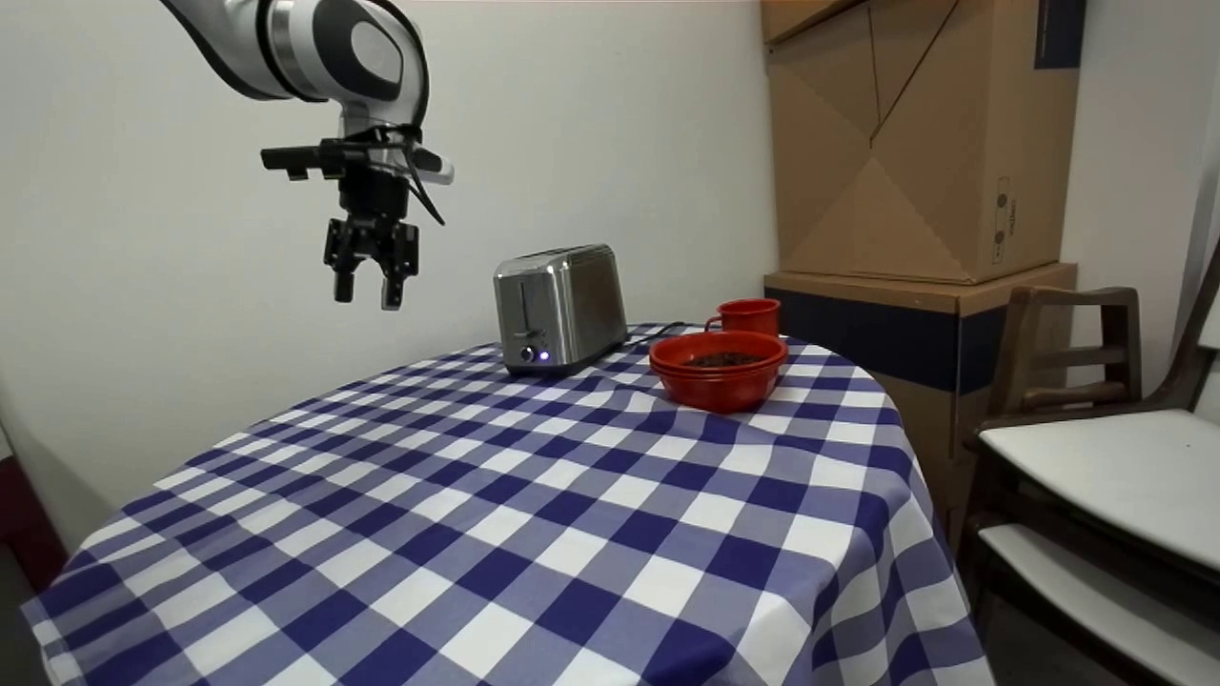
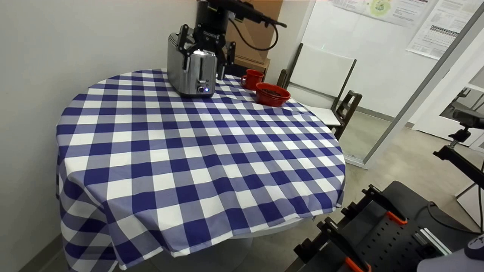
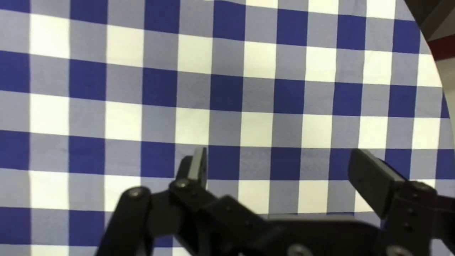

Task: Turn off the toaster

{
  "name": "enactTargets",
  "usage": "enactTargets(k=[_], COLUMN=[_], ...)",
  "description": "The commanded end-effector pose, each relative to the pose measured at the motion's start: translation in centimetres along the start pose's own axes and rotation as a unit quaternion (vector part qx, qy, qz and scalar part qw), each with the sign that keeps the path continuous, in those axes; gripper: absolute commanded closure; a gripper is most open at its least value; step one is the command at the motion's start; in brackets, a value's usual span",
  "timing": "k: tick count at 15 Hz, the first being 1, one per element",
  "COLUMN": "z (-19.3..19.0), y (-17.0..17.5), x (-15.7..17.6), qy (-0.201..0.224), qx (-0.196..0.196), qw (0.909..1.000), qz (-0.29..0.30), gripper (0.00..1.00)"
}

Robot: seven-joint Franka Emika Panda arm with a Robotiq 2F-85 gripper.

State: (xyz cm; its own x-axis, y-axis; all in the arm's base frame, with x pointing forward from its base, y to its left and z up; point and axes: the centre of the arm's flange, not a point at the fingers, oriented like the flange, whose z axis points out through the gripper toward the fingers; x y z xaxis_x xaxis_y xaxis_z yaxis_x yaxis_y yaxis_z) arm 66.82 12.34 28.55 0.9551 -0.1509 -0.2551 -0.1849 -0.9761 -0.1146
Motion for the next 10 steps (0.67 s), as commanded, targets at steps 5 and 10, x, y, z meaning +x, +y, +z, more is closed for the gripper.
enactTargets(k=[5, 10], z=[-4.9, -6.0], y=[3.0, 1.6], x=[-13.3, -13.8], qy=[0.084, 0.081], qx=[-0.156, -0.176], qw=[0.9834, 0.981], qz=[0.04, 0.004], gripper=[0.0, 0.0])
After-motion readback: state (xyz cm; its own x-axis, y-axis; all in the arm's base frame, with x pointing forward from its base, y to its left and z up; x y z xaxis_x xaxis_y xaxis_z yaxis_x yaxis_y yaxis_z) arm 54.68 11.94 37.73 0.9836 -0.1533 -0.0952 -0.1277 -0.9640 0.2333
